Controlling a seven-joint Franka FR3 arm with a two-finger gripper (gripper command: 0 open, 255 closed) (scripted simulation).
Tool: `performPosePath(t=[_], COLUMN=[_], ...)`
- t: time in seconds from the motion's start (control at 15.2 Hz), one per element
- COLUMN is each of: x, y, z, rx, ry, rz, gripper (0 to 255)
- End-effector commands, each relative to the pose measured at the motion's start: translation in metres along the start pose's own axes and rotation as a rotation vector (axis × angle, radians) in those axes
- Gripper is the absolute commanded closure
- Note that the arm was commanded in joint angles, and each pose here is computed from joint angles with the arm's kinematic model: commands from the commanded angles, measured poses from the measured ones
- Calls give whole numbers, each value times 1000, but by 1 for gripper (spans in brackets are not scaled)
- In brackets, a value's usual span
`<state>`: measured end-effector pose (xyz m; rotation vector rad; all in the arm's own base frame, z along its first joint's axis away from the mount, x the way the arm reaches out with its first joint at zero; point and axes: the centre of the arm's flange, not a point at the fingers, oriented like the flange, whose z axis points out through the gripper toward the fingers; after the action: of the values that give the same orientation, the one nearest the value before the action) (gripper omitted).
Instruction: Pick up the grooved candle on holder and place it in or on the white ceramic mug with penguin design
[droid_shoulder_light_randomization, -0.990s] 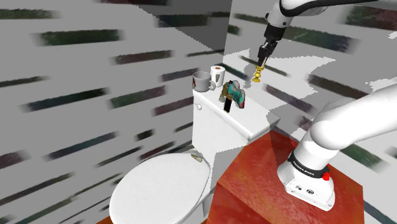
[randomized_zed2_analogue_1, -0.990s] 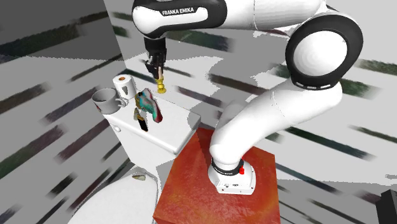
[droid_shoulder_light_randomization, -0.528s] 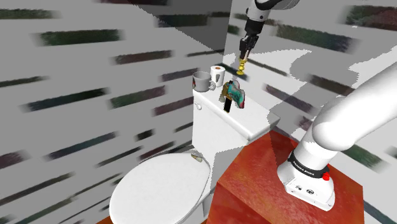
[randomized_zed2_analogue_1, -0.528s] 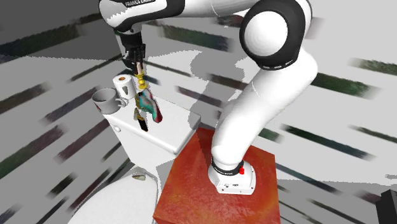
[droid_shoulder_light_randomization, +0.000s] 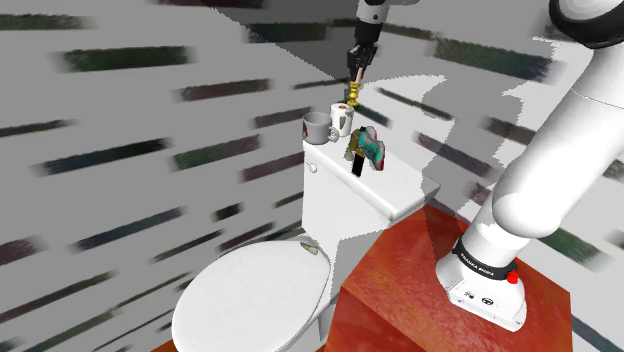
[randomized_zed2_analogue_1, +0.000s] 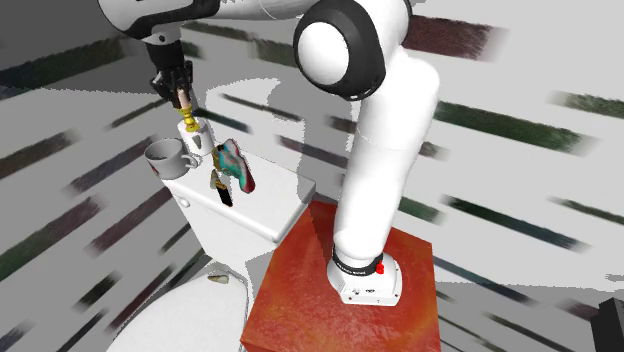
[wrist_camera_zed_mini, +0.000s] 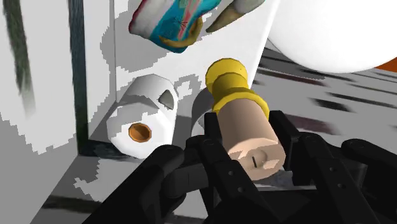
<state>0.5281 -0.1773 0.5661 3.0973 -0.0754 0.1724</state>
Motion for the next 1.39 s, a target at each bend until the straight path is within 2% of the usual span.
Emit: performPosePath(t=[0.0, 0.46, 1.32], x=[28, 121, 113], y=[-2, -9, -12], z=[1, 2, 70], rx=[0, 0, 0], ry=[0, 0, 0], rz=[0, 0, 0], gripper=[255, 255, 255])
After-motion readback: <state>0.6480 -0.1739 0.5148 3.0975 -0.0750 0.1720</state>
